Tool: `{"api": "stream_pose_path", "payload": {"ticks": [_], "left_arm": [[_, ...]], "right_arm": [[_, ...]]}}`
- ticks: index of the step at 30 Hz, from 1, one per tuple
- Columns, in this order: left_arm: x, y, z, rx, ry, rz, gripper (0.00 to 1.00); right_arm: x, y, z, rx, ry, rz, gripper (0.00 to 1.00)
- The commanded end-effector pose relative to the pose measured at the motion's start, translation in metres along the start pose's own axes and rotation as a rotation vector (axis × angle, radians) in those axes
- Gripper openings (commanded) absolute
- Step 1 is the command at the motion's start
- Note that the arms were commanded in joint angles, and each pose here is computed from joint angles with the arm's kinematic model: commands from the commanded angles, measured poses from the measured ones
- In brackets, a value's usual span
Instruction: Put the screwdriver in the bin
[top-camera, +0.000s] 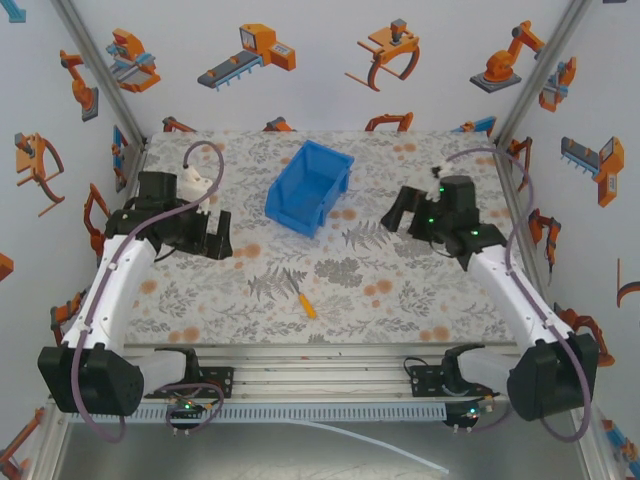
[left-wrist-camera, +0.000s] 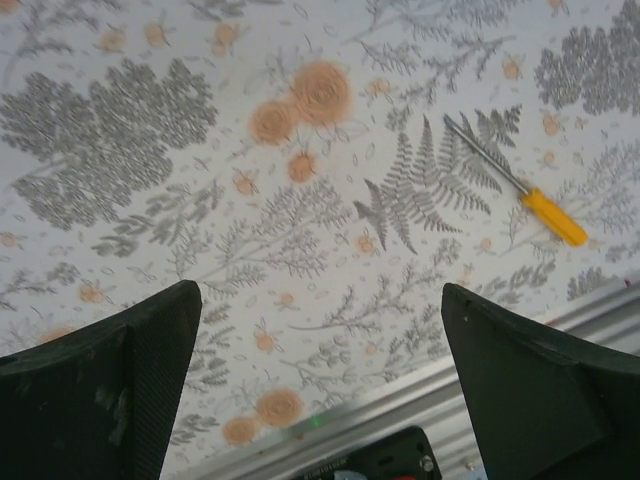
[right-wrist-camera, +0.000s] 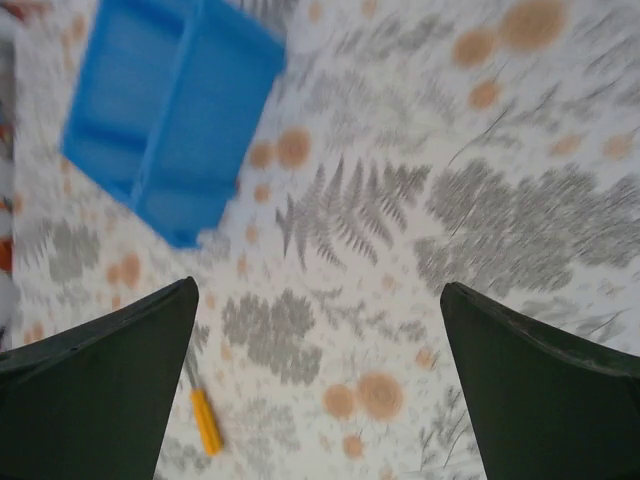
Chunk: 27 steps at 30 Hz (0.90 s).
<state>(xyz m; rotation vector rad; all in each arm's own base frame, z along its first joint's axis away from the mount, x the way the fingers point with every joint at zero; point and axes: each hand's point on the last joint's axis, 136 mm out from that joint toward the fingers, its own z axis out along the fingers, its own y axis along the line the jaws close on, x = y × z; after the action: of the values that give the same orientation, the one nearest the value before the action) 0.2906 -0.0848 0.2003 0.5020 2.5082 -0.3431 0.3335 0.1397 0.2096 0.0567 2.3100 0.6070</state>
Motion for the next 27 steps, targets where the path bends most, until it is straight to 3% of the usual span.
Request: {"api": "stream_pose_path", "payload": {"ticks": [1,11,17,27], "left_arm": [[0.015,-0.011,-0.006,0.045,0.072,-0.003,0.97],[0.017,-0.010,0.001,0.045,0.092,-0.084,0.97],[0.012,-0.011,-0.004,0.047,0.076,-0.075,0.97],[-0.016,-0.018,-0.028,0.067,0.017,-0.015,0.97]], "right_arm": [[0.032,0.013,-0.011,0.110,0.113,-0.134,0.96],[0.127,0.095,0.026,0.037,0.326,-0.376,0.80],[0.171,0.126,0.056,-0.048,0.411,-0.365,0.60],[0.208,0.155,0.081,-0.076,0.479,-0.447,0.63]]}}
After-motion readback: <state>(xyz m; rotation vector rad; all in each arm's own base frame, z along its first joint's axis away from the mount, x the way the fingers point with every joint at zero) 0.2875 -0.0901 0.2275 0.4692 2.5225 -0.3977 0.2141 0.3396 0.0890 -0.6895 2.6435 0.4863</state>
